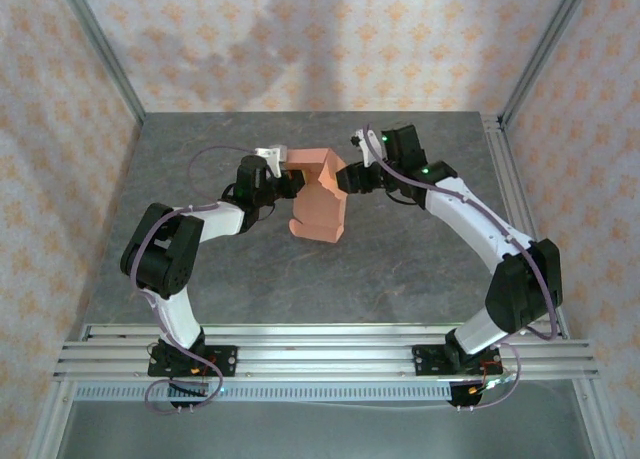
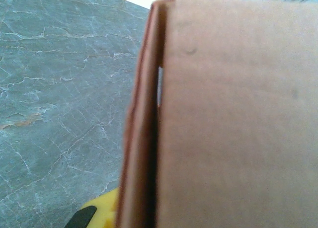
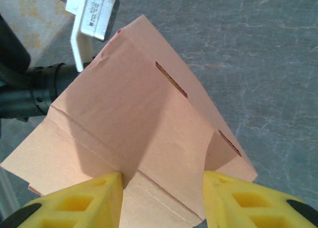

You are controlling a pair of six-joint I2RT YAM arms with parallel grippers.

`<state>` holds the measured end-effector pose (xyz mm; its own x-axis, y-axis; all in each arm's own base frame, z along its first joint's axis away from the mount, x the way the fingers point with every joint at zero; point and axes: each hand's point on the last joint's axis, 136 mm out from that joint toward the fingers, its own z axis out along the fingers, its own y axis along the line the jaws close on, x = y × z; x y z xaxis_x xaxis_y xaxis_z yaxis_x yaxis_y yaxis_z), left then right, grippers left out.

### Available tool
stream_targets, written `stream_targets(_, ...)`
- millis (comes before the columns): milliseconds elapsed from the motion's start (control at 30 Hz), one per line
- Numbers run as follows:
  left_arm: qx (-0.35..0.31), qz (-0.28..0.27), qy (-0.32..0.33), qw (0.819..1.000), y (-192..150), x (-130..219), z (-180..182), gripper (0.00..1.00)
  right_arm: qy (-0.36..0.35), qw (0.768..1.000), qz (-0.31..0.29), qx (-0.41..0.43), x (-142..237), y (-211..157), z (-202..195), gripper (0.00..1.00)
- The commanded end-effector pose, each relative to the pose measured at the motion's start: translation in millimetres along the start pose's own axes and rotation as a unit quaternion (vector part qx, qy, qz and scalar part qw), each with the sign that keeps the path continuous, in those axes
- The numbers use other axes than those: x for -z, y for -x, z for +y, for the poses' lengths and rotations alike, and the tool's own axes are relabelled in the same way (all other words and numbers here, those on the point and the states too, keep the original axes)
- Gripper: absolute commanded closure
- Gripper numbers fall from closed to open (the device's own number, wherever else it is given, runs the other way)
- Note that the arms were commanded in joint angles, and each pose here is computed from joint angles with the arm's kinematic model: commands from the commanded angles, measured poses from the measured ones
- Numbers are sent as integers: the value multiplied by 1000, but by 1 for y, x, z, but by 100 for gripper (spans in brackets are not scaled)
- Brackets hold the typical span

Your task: Fold the paper box

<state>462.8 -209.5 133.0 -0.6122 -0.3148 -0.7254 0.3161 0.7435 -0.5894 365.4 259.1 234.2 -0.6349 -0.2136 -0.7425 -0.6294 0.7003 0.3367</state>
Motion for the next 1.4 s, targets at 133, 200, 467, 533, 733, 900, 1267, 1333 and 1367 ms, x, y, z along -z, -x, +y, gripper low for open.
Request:
stream_targets(133,3,-19,-14,1000,19,1,-11,100,-40,998,-35,26,1,15,-6,53)
stream_targets(200,7,-19,-8,1000,20,0,-9,100,-32,998,-47,13,6,21,-1,46)
stream_targets(467,78,-21,13,997,23,-8,3,100,-72,991,-114,12,30,2,-11,20)
stream_targets(533,91,-16,7,996,23,-10,1,100,-48,992,-113,17,27,-8,-4,18)
stream_targets(733,100,11,12,995,25,-9,-5,100,-48,995,-84,30,17,-29,-8,17)
stream_targets(900,114,18,-2,993,29,-5,-11,100,-97,992,-70,47,15,-40,-28,17)
stream_targets(1267,134,32,-50,989,32,0,-25,100,-166,983,-78,18,29,-43,-68,19)
stream_targets(1333,132,34,-58,989,34,0,-29,100,-179,980,-86,7,32,-41,-76,19)
stream_targets(1367,131,37,-60,989,33,1,-30,100,-186,978,-90,1,34,-39,-80,19)
